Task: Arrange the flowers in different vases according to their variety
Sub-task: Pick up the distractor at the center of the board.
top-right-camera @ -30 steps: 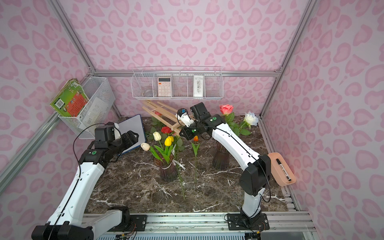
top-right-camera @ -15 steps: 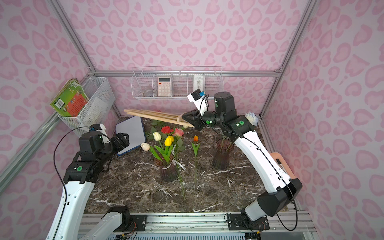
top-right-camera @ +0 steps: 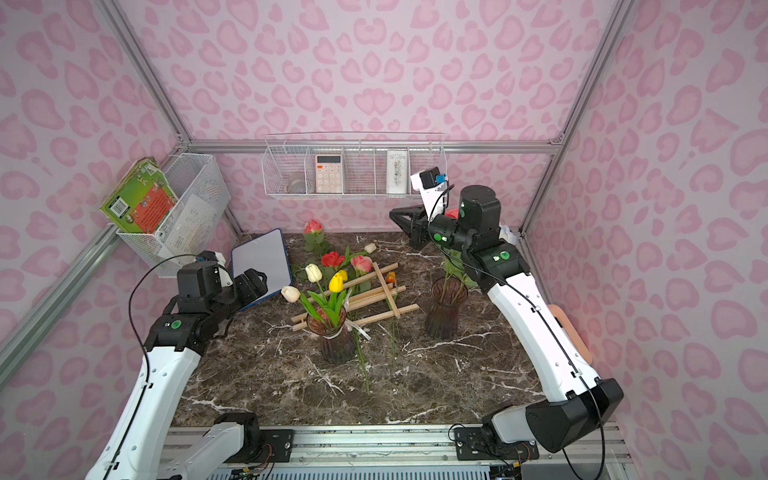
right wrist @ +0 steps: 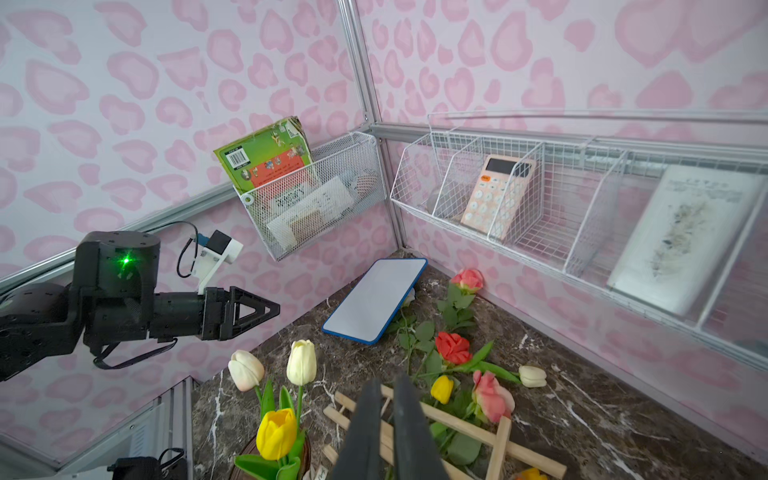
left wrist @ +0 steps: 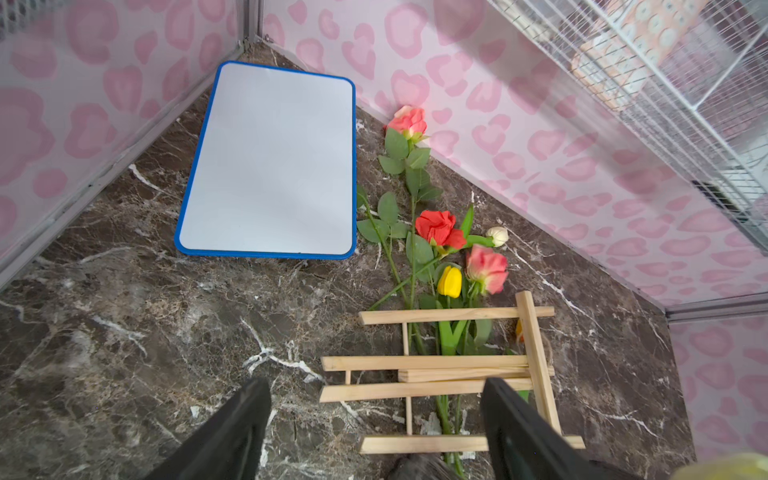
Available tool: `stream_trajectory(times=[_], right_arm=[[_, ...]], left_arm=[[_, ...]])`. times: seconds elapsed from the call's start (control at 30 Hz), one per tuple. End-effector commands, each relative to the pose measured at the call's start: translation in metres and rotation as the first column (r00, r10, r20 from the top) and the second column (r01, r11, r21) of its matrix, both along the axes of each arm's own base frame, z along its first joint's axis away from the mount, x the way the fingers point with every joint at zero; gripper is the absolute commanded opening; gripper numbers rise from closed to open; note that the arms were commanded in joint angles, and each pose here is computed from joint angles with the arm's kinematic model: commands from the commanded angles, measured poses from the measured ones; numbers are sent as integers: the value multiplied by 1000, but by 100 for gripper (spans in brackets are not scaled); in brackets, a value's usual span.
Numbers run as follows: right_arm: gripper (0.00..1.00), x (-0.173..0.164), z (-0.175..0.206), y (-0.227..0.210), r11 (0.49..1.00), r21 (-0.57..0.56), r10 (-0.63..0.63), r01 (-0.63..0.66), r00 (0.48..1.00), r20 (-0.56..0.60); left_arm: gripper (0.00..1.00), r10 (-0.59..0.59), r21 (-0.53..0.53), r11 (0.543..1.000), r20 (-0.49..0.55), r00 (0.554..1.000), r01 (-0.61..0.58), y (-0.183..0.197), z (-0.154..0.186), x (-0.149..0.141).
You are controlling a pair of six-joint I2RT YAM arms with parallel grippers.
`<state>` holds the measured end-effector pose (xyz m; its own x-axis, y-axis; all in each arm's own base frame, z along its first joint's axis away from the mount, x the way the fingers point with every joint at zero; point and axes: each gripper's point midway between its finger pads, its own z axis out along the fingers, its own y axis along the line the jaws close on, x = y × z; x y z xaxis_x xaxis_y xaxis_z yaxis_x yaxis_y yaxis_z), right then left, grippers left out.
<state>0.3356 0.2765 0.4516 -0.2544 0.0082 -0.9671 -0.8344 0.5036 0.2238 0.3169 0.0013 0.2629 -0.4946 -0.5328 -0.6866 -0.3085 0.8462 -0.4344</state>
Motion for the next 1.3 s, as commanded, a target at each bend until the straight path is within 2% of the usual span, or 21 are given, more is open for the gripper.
stream_trajectory(times=[0.0,0.17,0.33,0.43,0.53,0.73,0.97,1.1,1.17,1.2,1.27], right_arm=[[24,3,-43,16,991,-133,-42,32,996,-77],[37,18,-134,18,929,-350,-219,124,944,-247],[46,31,-219,9,828,-532,-388,175,864,-320],[50,30,-263,17,790,-600,-409,126,837,-363],[54,31,-305,22,730,-676,-455,103,811,-368],[54,39,-360,21,660,-746,-523,90,768,-370],[43,47,-401,23,610,-790,-554,58,745,-373],[25,51,-404,29,620,-783,-547,54,745,-381],[3,58,-394,29,629,-774,-552,78,746,-373],[0,61,-385,29,635,-766,-557,98,746,-366],[0,68,-363,30,664,-736,-551,133,752,-361]], left_arm=[[85,2,-28,1000,-14,1000,-2,-2,-13,11],[86,21,-77,997,-94,995,-28,-3,-51,18],[87,63,-73,995,-131,989,-73,4,-74,18],[89,78,-64,994,-148,986,-88,6,-81,16],[90,96,-51,993,-155,983,-105,10,-87,13],[91,100,-43,993,-166,981,-108,12,-93,10],[91,95,-45,994,-164,982,-104,11,-94,12],[91,93,-44,994,-161,983,-101,11,-92,11],[90,90,-45,994,-154,984,-98,10,-87,11],[90,88,-45,994,-150,985,-96,10,-84,10],[90,89,-44,994,-135,987,-96,10,-76,7]])
